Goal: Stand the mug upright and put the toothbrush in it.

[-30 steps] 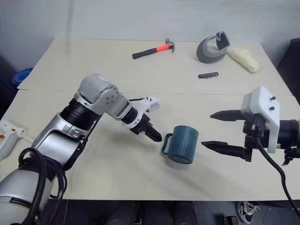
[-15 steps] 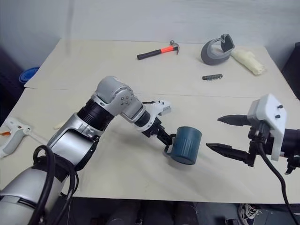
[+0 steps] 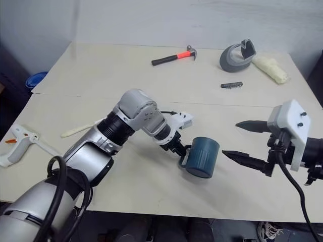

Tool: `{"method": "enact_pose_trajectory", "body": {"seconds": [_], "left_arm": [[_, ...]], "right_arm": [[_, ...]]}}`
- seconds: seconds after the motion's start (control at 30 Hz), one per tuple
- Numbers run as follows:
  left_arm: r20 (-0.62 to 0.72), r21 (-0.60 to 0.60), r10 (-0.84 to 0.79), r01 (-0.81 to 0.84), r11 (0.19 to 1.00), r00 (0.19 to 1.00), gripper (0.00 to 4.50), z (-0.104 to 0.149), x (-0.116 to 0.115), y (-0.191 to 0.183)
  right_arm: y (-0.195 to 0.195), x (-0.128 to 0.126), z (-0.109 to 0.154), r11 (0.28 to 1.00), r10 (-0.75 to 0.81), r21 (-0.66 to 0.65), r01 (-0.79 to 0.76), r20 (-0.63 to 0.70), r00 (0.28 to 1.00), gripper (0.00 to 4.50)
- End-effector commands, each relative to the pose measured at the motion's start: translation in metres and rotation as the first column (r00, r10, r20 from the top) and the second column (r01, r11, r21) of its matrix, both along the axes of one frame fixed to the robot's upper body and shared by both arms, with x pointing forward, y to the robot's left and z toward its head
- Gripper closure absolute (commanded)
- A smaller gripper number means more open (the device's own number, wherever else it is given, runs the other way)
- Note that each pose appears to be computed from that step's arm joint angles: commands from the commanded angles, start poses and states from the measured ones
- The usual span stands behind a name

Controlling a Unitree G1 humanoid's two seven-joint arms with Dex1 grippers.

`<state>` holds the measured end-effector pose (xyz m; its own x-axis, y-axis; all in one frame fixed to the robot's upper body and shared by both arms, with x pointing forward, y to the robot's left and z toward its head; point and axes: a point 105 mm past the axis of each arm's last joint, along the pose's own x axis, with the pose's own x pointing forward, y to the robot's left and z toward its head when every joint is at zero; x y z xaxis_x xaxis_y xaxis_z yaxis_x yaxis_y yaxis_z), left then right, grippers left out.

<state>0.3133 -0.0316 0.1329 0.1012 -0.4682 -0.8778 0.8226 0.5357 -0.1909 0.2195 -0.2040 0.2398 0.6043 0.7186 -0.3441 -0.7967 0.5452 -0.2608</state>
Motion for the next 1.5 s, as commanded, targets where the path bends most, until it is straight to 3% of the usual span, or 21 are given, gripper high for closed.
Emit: {"method": "enact_pose_trajectory", "body": {"seconds": [0.03,0.5,0.7,0.8,1.03,1.17,1.27,1.33,1.43,1.5], "left_arm": [[-0.074,0.04,-0.005,0.008,0.999,0.997,3.16,-0.021,-0.011,-0.003],[-0.104,0.032,-0.027,0.031,0.999,0.994,3.16,-0.027,-0.017,-0.014],[-0.113,0.016,-0.024,0.026,1.0,0.993,4.46,-0.026,-0.017,-0.016],[-0.107,0.01,-0.005,0.006,1.0,0.994,4.46,-0.024,-0.013,-0.014],[-0.076,-0.046,0.127,-0.131,0.99,0.989,4.46,-0.004,0.014,0.008],[0.053,-0.273,0.261,-0.237,0.932,0.964,4.46,0.031,0.055,0.025],[0.35,-0.414,0.294,-0.135,0.9,0.89,4.46,0.061,0.086,0.041],[0.518,-0.506,0.354,-0.054,0.861,0.779,4.46,0.082,0.101,0.053],[0.702,-0.575,0.419,0.112,0.81,0.576,4.46,0.108,0.104,0.065],[0.741,-0.604,0.467,0.176,0.778,0.483,4.46,0.112,0.102,0.069]], "right_arm": [[0.003,-0.005,0.008,1.0,0.011,-0.001,-0.011,0.051,0.999,0.0],[0.004,-0.007,0.01,1.0,0.007,-0.004,-0.007,0.057,0.998,0.0],[0.005,-0.007,0.01,1.0,0.01,-0.005,-0.01,0.058,0.998,0.0],[0.006,-0.008,0.01,1.0,0.023,-0.006,-0.023,0.05,0.998,0.0],[0.009,-0.012,0.011,0.998,0.064,-0.004,-0.064,0.029,0.998,0.0],[0.008,-0.009,0.014,0.997,0.077,-0.006,-0.077,0.028,0.997,0.0],[0.008,-0.006,0.015,0.996,0.084,-0.007,-0.084,0.033,0.996,0.0],[0.008,-0.002,0.017,0.996,0.089,-0.001,-0.089,0.04,0.995,0.0],[0.008,0.007,0.021,0.996,0.086,0.015,-0.087,0.06,0.995,0.0],[0.009,0.011,0.025,0.996,0.088,0.019,-0.09,0.068,0.994,0.0]]}}
